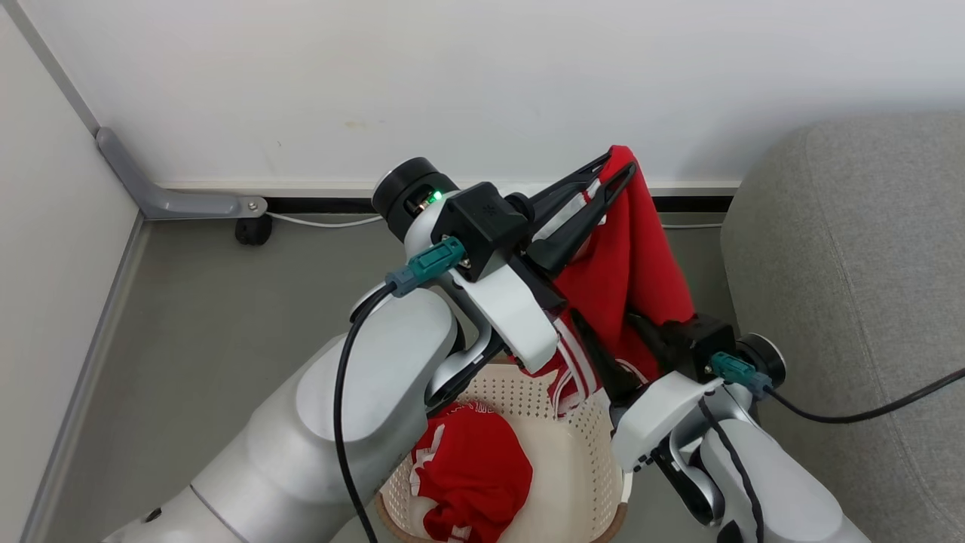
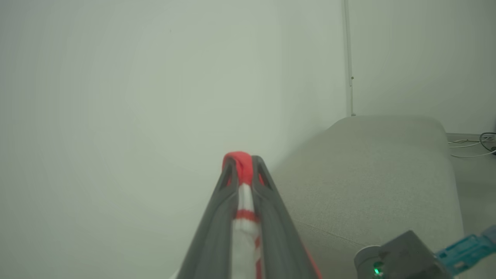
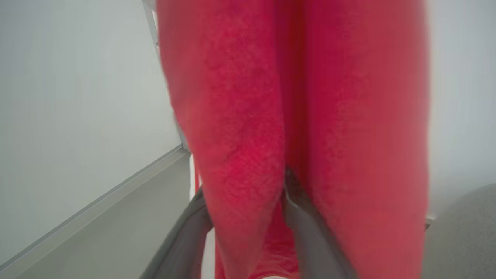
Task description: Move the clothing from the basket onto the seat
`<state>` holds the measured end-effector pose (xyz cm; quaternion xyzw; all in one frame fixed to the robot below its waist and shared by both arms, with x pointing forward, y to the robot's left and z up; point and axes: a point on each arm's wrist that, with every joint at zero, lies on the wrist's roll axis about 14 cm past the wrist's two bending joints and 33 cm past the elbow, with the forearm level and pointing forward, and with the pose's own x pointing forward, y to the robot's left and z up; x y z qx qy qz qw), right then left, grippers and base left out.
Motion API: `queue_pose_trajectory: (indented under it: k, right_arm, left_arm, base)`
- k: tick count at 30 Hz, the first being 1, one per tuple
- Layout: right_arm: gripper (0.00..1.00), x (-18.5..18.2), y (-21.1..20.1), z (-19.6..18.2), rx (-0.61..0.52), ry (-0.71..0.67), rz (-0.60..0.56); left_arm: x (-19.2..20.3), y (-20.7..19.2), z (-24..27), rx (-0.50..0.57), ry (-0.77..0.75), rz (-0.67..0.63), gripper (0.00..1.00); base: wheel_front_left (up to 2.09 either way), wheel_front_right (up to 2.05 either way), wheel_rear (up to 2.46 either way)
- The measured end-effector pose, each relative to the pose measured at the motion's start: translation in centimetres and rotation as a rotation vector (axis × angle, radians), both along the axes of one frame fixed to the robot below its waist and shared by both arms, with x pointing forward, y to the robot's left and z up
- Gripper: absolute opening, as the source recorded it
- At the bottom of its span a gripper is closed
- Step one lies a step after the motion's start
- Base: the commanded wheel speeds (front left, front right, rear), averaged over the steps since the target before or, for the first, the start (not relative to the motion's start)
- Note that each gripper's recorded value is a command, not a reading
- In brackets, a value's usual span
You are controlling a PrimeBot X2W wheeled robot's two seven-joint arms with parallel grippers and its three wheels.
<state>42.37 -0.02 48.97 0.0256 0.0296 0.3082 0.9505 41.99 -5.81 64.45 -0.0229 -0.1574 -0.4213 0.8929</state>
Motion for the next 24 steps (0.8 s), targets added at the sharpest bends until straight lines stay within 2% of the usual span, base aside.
queue_pose_trajectory:
  k: [11,12,13,24]
  right_arm:
    - [0.00,1.0,-1.3,1.1,0.058,-0.009,-0.056]
    - [0.00,1.0,-1.6,1.3,0.065,-0.012,-0.064]
    - [0.00,1.0,-1.8,1.5,0.072,-0.016,-0.073]
    - [0.00,1.3,-5.6,4.1,0.127,-0.091,-0.176]
  left_arm:
    - [0.9,0.2,-0.9,-0.004,0.033,0.015,0.00]
    - [1.0,0.2,-1.0,-0.007,0.040,0.016,0.42]
    - [1.0,0.2,-1.2,-0.014,0.049,0.017,1.00]
    - [0.5,0.3,-5.5,0.014,0.167,0.006,1.00]
  base:
    - [0.00,0.00,0.00]
    - [0.00,0.00,0.00]
    - [0.00,0.00,0.00]
    - [0.00,0.00,0.00]
